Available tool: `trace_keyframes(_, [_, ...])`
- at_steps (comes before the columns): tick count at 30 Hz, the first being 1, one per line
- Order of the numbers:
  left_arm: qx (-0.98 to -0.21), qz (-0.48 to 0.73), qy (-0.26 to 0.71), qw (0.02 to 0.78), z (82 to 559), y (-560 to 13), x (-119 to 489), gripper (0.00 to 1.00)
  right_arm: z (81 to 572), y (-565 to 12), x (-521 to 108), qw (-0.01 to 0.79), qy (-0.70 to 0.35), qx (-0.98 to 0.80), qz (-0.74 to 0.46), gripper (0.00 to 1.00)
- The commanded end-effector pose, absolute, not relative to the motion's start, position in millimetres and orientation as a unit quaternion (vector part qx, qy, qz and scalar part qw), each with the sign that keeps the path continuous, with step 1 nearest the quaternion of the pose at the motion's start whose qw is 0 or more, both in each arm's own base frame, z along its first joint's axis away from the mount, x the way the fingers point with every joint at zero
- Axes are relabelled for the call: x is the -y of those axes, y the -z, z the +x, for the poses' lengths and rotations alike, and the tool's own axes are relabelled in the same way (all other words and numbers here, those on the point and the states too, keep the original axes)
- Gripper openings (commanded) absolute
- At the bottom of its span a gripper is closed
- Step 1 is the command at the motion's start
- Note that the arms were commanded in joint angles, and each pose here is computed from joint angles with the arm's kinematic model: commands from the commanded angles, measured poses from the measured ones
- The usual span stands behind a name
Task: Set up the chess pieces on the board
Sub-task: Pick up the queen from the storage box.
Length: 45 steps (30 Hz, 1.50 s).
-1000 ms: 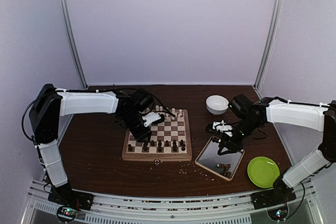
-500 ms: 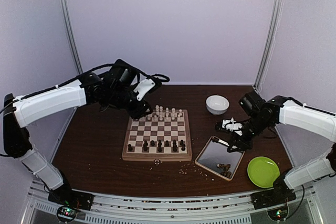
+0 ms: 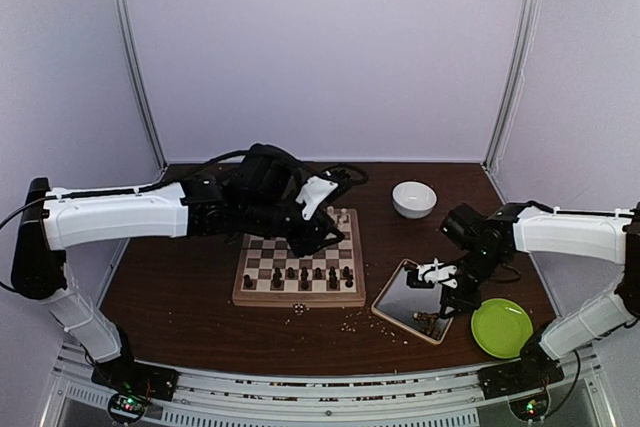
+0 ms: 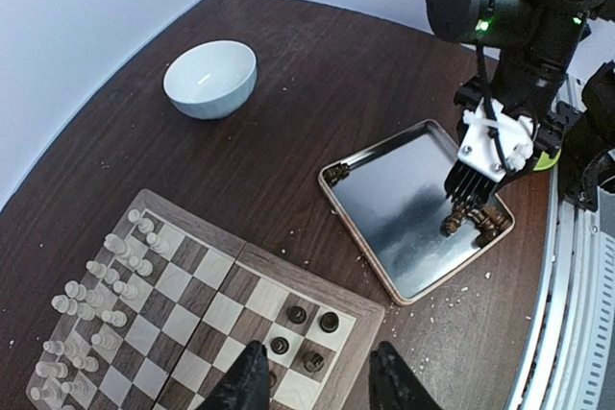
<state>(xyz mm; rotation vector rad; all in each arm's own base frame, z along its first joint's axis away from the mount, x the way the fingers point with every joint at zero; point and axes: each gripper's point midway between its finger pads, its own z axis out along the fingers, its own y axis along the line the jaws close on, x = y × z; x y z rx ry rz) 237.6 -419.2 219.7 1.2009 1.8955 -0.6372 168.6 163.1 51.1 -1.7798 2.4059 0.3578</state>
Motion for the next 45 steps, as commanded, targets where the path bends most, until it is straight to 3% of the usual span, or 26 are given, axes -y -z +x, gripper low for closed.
trace_keyframes(1, [-0.732, 0.458, 0.291, 0.413, 235.5, -235.2, 435.2, 0.37, 182.5, -53.0, -172.0, 0.074, -0.109, -0.801, -0.584, 0.33])
trace_keyframes(23, [-0.741, 0.454, 0.277, 0.411, 242.1, -220.2, 438.1, 0.37, 185.0, -21.7, -172.7, 0.035, -0.063, -0.798, -0.598, 0.28])
trace_keyframes(45, [-0.741, 0.452, 0.282, 0.408, 240.7, -213.3, 438.2, 0.37, 203.3, -32.3, -186.0, 0.062, -0.037, -0.768, -0.636, 0.34])
